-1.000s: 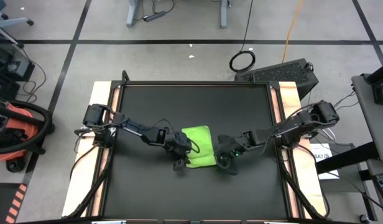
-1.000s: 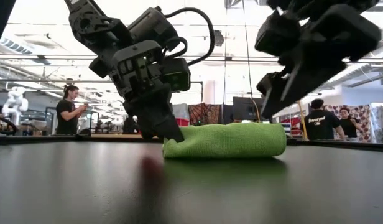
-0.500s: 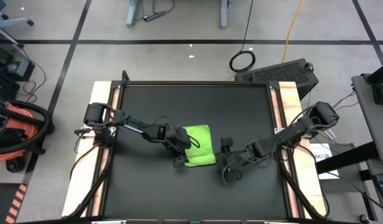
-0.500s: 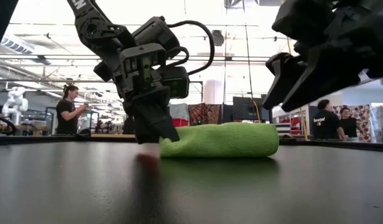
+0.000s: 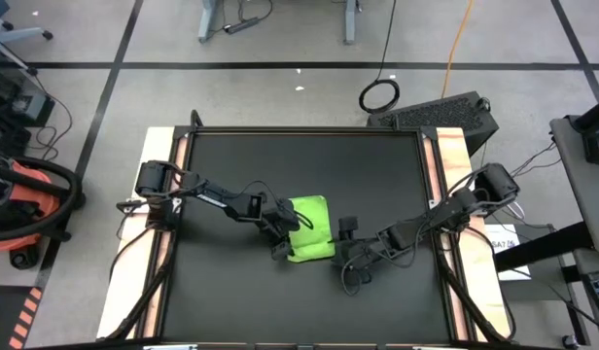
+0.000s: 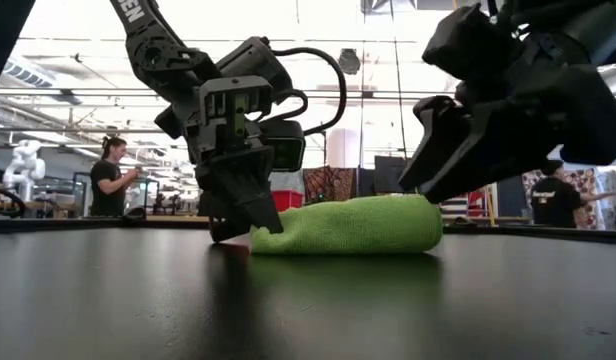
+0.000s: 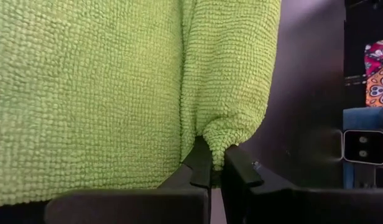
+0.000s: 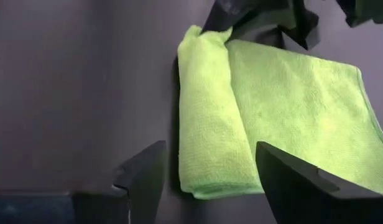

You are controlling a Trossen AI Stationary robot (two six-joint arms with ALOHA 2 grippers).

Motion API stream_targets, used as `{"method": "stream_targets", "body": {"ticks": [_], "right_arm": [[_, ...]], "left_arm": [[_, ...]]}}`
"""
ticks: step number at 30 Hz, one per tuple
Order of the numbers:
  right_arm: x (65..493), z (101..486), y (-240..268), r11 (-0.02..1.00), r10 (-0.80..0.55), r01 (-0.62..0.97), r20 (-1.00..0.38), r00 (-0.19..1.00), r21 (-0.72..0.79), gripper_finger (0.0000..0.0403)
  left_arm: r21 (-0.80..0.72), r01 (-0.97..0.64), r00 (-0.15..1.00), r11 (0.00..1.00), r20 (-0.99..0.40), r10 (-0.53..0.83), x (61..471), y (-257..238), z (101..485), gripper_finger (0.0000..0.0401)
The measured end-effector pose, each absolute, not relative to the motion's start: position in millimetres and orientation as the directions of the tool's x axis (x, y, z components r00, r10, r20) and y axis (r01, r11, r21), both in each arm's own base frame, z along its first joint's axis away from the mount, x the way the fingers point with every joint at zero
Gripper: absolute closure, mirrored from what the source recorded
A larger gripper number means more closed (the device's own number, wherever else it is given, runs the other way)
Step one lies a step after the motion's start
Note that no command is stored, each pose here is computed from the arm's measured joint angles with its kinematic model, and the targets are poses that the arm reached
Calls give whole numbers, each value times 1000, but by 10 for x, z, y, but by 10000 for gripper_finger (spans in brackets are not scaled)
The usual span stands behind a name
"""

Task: Roll towel
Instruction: Roll the green towel

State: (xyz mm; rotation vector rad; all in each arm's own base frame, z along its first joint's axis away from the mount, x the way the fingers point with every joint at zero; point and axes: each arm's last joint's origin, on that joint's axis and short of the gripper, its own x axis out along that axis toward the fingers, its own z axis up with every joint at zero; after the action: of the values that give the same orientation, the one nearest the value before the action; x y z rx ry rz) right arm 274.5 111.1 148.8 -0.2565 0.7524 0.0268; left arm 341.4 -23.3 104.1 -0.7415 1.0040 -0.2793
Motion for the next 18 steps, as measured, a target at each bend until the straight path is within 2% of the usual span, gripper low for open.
{"method": "stream_targets", "body": {"ticks": [13, 18], "right_arm": [[2798, 1221, 1142, 965, -78, -128, -721, 689, -227, 166], [2843, 1125, 1093, 980, -90, -74, -734, 673, -187, 196]], "left_arm": [[-702, -117, 524, 703, -645, -557, 3416, -191, 1026, 386], [-712, -113, 519, 693, -637, -571, 3414, -180, 1024, 386]]}}
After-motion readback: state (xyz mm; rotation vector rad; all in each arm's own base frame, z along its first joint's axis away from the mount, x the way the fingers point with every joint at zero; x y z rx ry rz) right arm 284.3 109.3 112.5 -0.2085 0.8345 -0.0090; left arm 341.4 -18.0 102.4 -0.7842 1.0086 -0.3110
